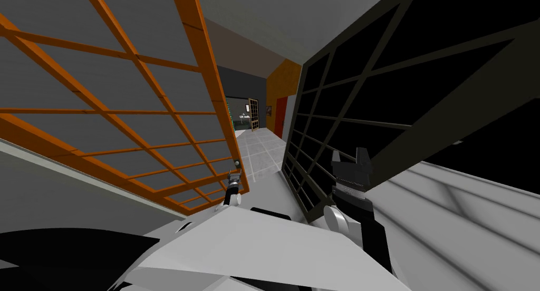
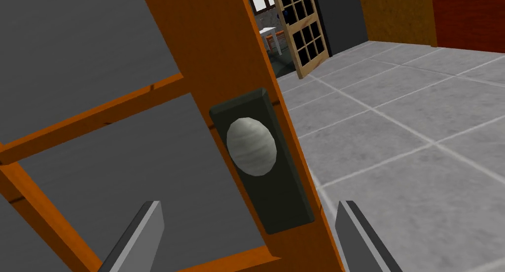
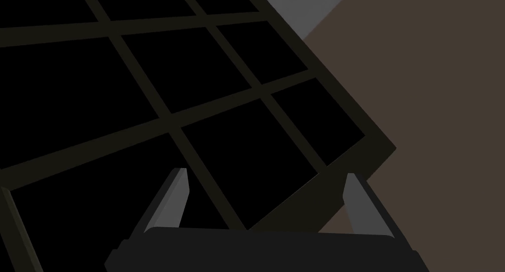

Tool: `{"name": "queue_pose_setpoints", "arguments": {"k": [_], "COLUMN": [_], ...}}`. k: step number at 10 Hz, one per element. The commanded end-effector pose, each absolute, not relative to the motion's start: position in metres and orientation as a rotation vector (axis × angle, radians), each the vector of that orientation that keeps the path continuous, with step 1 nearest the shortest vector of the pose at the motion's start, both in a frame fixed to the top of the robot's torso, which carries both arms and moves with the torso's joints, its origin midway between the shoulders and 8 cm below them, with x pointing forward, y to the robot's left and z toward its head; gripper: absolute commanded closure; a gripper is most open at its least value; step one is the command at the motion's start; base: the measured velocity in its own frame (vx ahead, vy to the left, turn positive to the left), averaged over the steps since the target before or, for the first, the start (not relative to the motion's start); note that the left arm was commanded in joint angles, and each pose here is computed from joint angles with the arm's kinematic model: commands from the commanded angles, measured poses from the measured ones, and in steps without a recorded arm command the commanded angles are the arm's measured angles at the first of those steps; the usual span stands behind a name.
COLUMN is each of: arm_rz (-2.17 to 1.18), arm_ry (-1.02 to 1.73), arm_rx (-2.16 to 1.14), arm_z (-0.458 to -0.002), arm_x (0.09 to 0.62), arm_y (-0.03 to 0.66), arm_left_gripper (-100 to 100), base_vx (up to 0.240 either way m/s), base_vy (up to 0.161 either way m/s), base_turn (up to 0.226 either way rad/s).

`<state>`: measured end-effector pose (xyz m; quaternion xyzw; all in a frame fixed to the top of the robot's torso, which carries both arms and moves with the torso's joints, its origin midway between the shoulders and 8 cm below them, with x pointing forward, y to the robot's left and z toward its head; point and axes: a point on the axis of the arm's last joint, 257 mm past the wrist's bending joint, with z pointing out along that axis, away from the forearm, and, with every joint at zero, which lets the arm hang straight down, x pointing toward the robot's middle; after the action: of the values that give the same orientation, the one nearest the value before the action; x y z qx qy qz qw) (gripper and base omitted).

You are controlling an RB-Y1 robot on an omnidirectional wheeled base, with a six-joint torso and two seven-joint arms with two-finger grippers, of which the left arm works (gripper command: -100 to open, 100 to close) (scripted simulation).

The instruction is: Pull the door open

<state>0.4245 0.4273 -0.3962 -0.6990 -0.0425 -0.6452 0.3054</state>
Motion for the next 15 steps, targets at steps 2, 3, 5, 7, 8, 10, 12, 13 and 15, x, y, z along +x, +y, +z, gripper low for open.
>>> {"name": "queue_pose_setpoints", "arguments": {"k": [2, 3, 5, 7, 8, 10, 12, 13, 15], "arm_rz": [-1.77, -1.779, -1.829, -1.855, -1.875, -1.904, -1.908, -1.907, -1.902], "arm_ry": [-0.23, -0.245, -0.345, -0.395, -0.438, -0.499, -0.508, -0.52, -0.521], "arm_rx": [-1.876, -1.879, -1.896, -1.903, -1.908, -1.915, -1.915, -1.912, -1.913], "arm_z": [-0.397, -0.397, -0.397, -0.397, -0.397, -0.398, -0.398, -0.399, -0.401], "arm_x": [0.428, 0.428, 0.431, 0.432, 0.433, 0.434, 0.435, 0.426, 0.422], "arm_y": [0.423, 0.423, 0.419, 0.418, 0.416, 0.414, 0.413, 0.43, 0.435], "arm_left_gripper": [-100, -100, -100, -100, -100, -100, -100, -100, -100], "base_vx": [-0.064, -0.058, -0.061, -0.062, -0.039, -0.045, -0.034, 0.123, 0.168], "base_vy": [0.003, 0.008, 0.005, 0.007, 0.004, 0.011, 0.005, 0.008, 0.006], "base_turn": [-0.047, -0.016, -0.034, -0.029, -0.016, -0.029, -0.012, -0.039, -0.02]}}
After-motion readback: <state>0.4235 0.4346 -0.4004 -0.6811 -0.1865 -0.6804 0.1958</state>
